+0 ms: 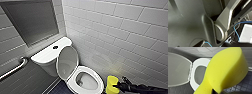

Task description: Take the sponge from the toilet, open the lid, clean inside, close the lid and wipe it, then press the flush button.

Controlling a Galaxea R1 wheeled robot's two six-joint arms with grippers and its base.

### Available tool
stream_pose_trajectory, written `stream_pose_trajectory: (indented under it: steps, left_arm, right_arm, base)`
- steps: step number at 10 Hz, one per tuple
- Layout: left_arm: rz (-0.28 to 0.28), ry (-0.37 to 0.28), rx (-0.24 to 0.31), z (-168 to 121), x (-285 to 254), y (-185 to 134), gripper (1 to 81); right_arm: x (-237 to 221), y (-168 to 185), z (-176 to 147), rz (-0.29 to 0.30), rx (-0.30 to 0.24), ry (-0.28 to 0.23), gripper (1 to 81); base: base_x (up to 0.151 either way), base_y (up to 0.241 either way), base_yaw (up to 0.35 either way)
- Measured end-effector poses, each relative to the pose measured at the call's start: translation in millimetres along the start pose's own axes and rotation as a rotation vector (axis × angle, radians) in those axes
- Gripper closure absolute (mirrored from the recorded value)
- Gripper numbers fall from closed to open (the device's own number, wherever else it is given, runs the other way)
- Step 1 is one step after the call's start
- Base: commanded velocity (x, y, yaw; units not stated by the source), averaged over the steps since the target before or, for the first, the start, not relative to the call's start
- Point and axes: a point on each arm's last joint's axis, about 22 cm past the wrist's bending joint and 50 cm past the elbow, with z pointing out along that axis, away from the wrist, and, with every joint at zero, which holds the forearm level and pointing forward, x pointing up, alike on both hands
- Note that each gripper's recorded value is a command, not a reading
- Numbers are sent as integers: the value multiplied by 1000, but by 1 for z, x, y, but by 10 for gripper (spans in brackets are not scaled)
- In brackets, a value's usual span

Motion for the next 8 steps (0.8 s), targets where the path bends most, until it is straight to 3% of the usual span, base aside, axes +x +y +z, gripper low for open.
stream_pose_trajectory:
  steps: [3,5,8]
  left_arm:
    - [-28,-35,-16,9,-14,7,10]
    - [-28,-34,-10,9,-13,4,10]
    - [-31,-34,-7,9,-13,3,10]
  right_arm:
    - [3,-11,34,-11,-2,-58,811]
    - [29,-25,40,-42,-6,-41,811]
    - [36,-68,74,-83,27,-69,811]
  base:
    - [0,0,0]
    - [0,0,0]
    - [0,0,0]
